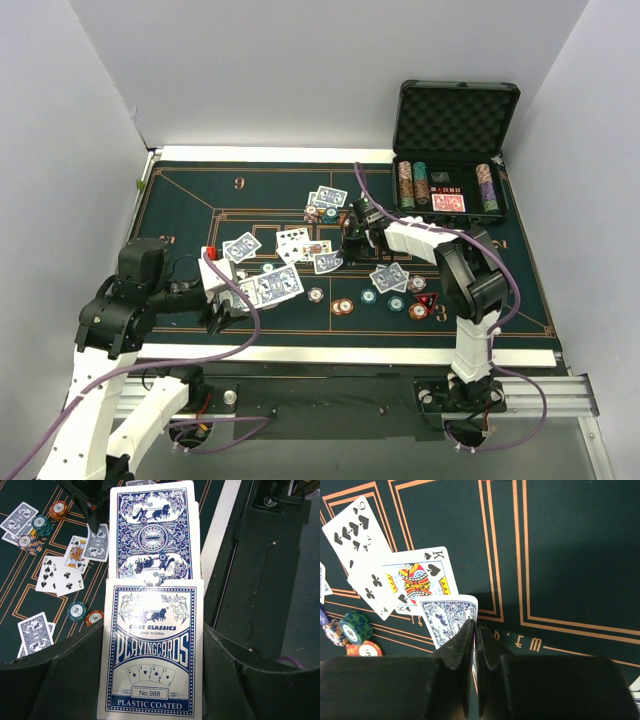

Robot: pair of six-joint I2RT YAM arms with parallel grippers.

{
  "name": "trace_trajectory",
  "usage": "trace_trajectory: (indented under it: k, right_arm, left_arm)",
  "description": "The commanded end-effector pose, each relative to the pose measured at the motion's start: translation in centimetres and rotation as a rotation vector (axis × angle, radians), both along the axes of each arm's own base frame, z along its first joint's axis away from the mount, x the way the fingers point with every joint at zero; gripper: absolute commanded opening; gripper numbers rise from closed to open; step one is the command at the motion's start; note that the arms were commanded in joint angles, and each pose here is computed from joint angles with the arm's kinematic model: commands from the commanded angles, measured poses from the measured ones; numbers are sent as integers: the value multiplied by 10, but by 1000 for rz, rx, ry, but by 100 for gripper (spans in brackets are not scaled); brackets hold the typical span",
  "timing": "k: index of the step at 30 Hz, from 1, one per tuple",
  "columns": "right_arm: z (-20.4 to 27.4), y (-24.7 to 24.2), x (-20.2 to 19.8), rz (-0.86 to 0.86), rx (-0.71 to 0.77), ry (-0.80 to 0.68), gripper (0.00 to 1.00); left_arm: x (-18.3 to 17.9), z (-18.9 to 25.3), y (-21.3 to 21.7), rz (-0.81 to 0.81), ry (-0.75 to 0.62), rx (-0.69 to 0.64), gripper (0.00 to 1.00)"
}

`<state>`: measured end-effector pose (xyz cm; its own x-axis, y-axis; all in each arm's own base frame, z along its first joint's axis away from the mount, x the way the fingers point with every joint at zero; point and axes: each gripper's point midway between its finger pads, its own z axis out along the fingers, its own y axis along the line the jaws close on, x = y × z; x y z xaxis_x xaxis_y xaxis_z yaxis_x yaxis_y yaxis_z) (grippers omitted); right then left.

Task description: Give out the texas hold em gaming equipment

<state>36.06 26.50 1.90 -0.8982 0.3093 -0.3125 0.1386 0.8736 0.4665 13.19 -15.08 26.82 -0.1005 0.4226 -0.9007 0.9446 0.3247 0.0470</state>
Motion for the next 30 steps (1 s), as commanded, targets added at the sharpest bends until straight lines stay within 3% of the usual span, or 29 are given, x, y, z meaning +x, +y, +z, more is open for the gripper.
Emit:
trace_trajectory:
  k: [1,9,17,24,30]
  right_arm:
    - [-9,-7,-1,46,-122,6,0]
    - [-1,-4,3,93,-189,-48,0]
    - [1,10,-2,176,-142,-84,25]
    - [11,-9,3,167,-213,-111,33]
    - [70,-14,6,148,-181,-198,39]
  left_arm:
    - [-3,15,-2,-10,-44,-28,29]
    - [-3,19,-2,-12,-50,-36,29]
    - [-6,19,-2,-16,-43,-35,29]
    - [-5,19,-3,-14,-47,-38,29]
    - [-5,18,-3,-16,-45,-37,29]
